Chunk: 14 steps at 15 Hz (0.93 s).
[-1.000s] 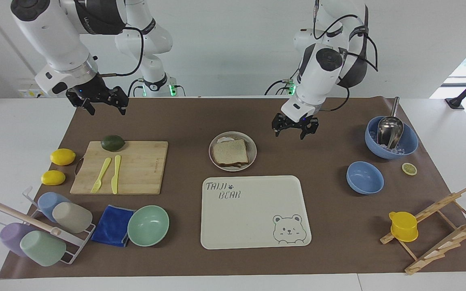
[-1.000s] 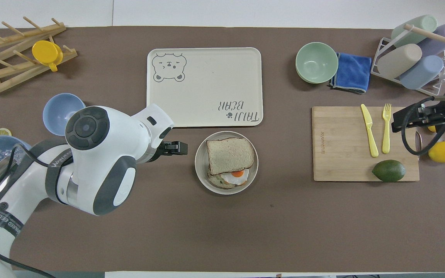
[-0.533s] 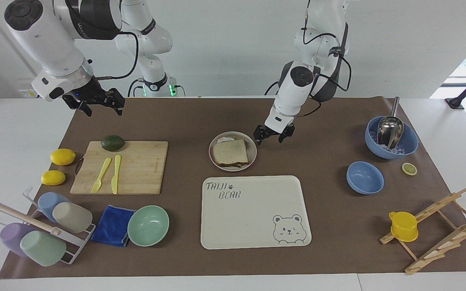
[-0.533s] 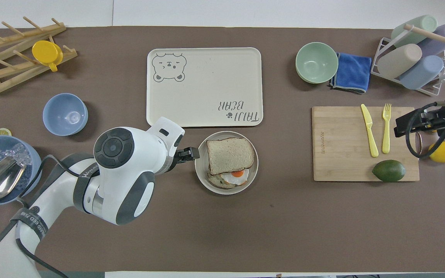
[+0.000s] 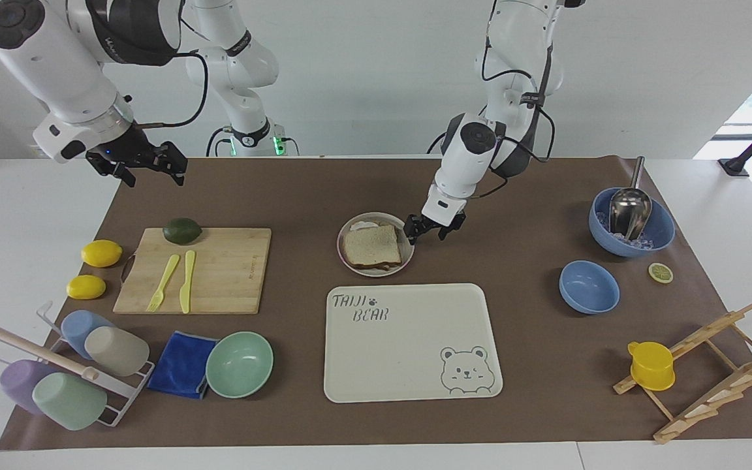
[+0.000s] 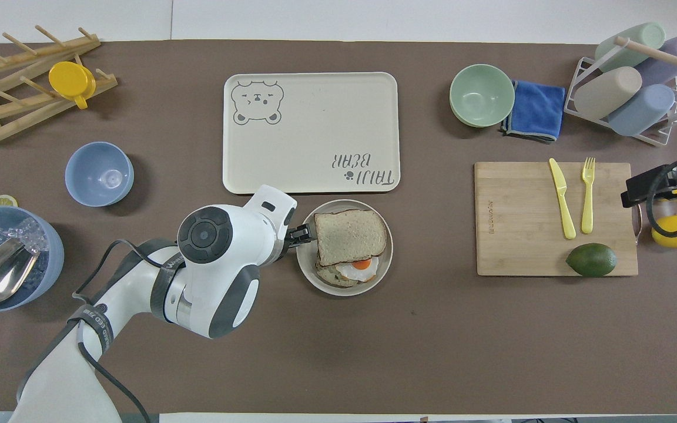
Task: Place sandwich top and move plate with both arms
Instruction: 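Grasp the white plate rim with the left gripper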
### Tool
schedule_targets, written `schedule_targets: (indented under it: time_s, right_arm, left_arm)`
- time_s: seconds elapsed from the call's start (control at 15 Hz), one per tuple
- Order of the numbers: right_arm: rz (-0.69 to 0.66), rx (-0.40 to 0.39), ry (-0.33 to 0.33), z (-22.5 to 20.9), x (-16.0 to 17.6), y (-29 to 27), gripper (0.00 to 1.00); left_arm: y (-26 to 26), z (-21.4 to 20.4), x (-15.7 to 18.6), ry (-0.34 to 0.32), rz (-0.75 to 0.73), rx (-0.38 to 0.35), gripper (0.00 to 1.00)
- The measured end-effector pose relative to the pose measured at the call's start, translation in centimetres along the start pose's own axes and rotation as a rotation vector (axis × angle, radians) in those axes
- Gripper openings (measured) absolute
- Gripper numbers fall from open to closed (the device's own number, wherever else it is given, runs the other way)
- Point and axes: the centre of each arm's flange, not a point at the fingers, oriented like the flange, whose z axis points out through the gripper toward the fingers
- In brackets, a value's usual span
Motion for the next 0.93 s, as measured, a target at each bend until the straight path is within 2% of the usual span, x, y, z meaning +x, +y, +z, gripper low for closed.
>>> schedule_targets:
  time_s: [0.07,0.13,0.2,0.27,0.33,0.67,0.8,0.87,0.93]
  right_arm:
    - [0.0,0.0,0.006,-0.07,0.05,-0.01,1.0]
    - [0.007,0.001,0.007,-0.1,0.06,-0.01,1.0]
    - [0.021,0.001,0.008,-0.12,0.07,-0.01,1.0]
    - [0.036,0.001,0.009,-0.14,0.07,-0.01,1.0]
    - [0.046,0.001,0.009,-0.16,0.07,-0.02,1.0]
    - [0.051,0.001,0.006,-0.04,0.07,0.0,1.0]
    - [0.055,0.001,0.006,-0.04,0.05,0.17,1.0]
    - [0.054,0.001,0.006,-0.04,0.06,0.14,1.0]
    - [0.052,0.001,0.006,-0.04,0.06,0.04,1.0]
  left_arm:
    - [0.04,0.08,-0.05,-0.001,0.004,0.001,0.8]
    - [0.07,0.05,-0.03,0.0,0.017,0.0,0.76]
    - [0.1,0.0,0.0,0.001,0.041,-0.001,0.67]
    - [0.12,-0.03,0.02,0.001,0.059,-0.001,0.67]
    - [0.12,-0.02,0.01,0.001,0.069,-0.001,0.62]
    - [0.55,0.06,-0.44,0.0,0.097,-0.002,0.55]
    - [0.67,0.08,-0.57,0.0,0.102,-0.002,0.4]
    - [0.69,0.07,-0.58,0.001,0.104,-0.003,0.4]
    - [0.7,0.08,-0.59,0.001,0.109,-0.003,0.34]
